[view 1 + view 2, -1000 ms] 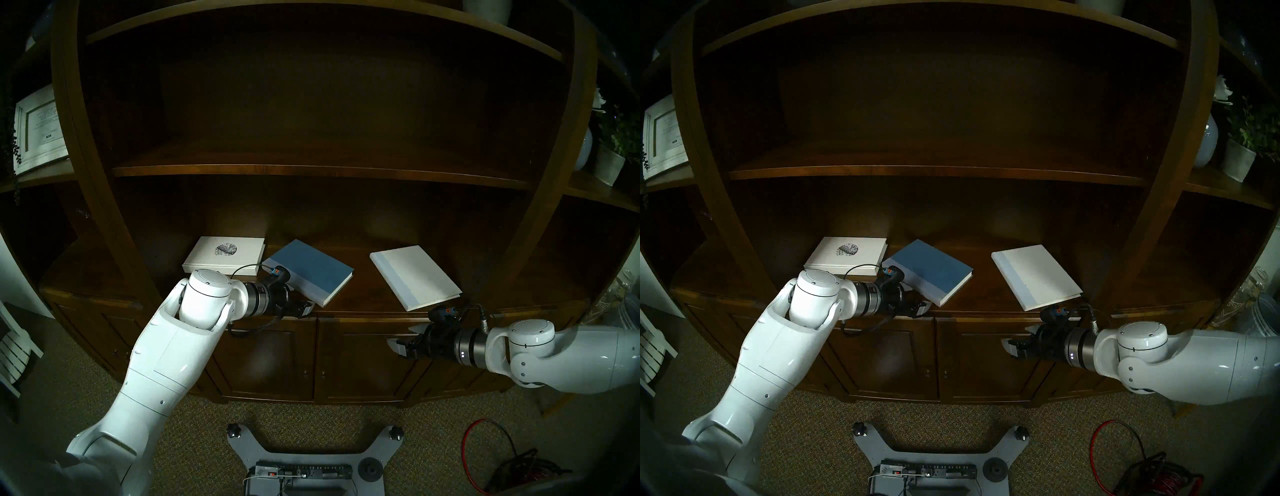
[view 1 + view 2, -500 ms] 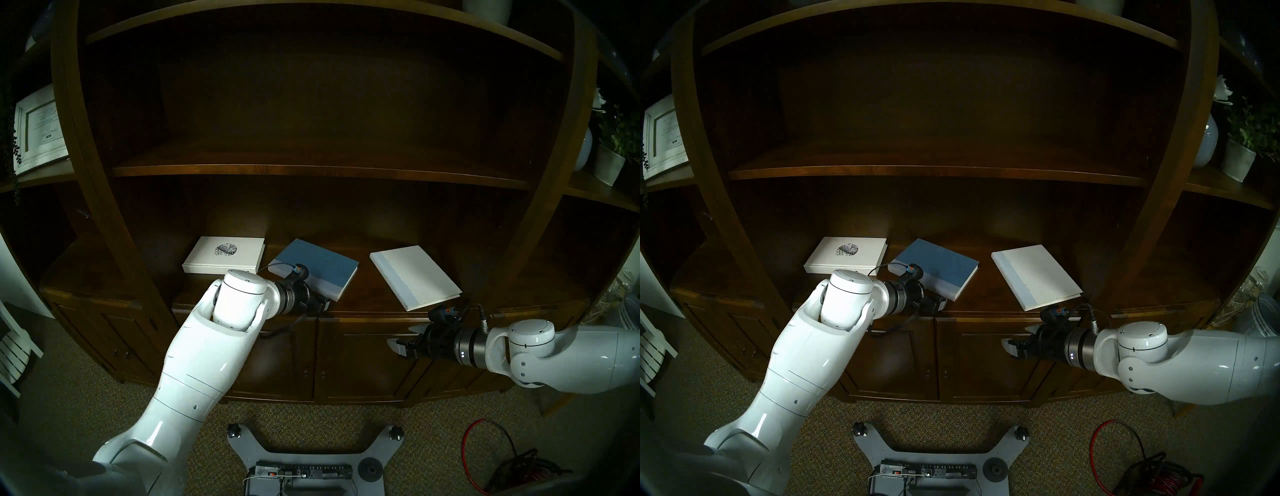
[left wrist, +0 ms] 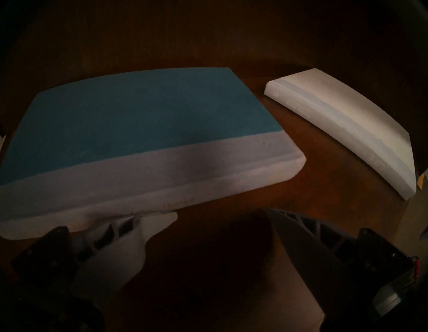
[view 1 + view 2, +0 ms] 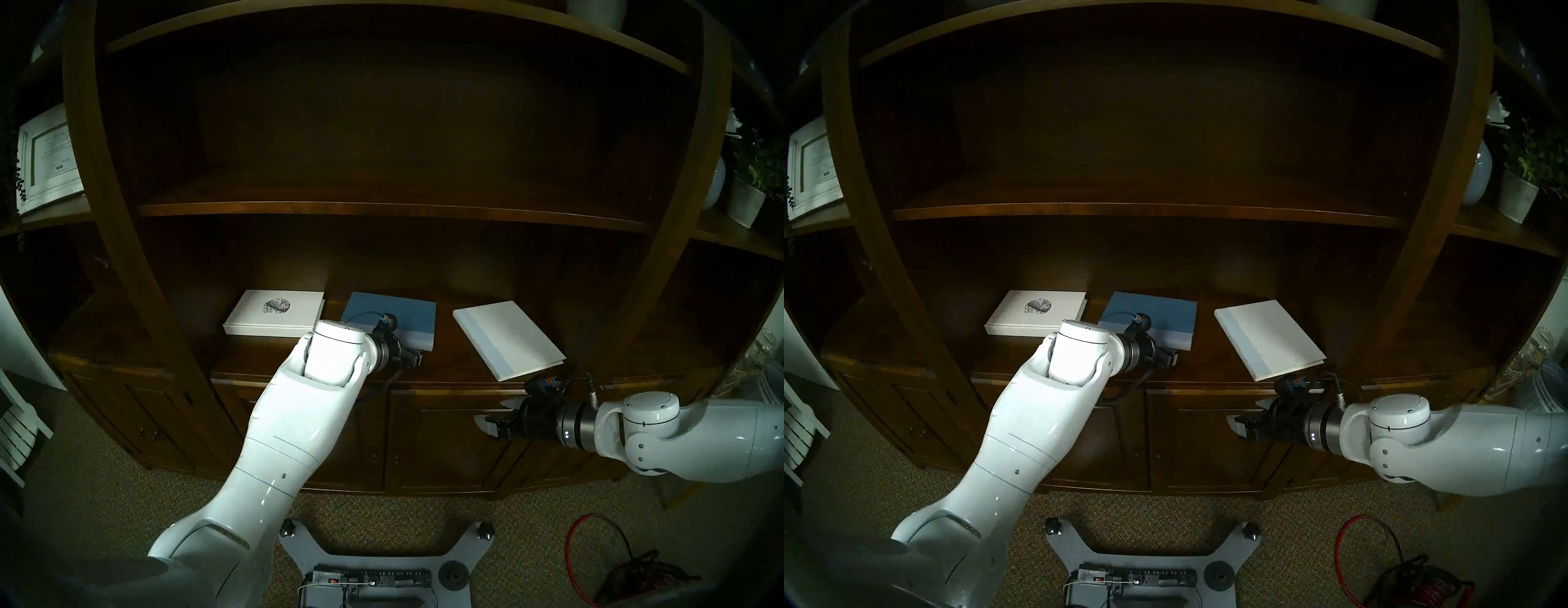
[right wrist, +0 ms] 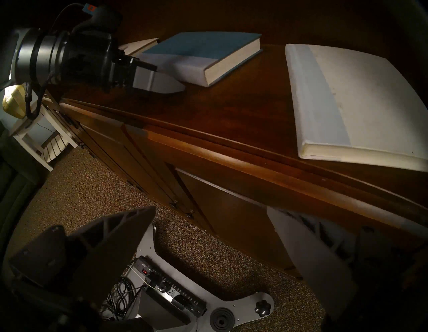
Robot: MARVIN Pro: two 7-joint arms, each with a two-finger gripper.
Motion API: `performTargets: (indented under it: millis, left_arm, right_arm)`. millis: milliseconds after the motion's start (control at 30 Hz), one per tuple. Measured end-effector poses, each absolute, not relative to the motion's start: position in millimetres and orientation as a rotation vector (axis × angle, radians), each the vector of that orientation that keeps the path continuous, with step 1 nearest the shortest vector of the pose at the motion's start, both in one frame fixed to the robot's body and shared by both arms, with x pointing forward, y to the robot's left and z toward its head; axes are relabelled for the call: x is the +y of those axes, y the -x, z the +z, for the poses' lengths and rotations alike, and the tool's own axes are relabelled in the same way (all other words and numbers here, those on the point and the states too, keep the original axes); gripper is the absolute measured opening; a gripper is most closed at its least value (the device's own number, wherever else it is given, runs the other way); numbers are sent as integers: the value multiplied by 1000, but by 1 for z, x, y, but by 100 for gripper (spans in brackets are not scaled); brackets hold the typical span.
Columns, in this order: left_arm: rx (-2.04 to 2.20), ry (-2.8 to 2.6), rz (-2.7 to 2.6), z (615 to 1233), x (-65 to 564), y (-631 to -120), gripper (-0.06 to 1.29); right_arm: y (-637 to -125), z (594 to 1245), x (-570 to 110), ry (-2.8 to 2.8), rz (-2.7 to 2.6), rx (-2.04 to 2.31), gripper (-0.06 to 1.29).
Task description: Close the books and align them horizontally on the shelf
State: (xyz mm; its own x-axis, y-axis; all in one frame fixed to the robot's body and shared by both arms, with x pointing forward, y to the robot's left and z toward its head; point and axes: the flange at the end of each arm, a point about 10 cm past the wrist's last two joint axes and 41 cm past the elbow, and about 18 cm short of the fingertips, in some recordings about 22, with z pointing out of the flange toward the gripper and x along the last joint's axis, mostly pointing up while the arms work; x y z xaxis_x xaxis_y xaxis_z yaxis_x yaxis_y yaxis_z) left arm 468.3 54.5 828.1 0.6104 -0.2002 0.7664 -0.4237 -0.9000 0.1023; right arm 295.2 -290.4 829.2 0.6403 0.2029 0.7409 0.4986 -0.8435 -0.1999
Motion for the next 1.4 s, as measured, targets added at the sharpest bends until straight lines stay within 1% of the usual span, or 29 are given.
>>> performTargets:
  millis: [400,733,867,900,1167,1400]
  left_arm:
    - [-321,-2609,1148,826,49,-491,123]
    - [-361,-2557,1080,837,60,-478,123]
    - [-349,-2558,1085,841,79,-472,122]
    - [-341,-2565,1093,842,89,-470,120]
    - [-312,-2566,1146,849,126,-462,121]
    - [-276,-2550,1219,865,173,-455,121]
  right_arm:
    - [-295,829,-290,2474,-1049,-555,126]
    - [-295,829,-290,2475,-1049,-555,126]
    - [-295,829,-291,2476,-1047,-555,126]
    - [-294,828,-291,2476,-1045,-555,126]
    - [-293,827,-291,2478,-1040,-555,126]
    - [-292,826,-291,2480,-1035,-554,126]
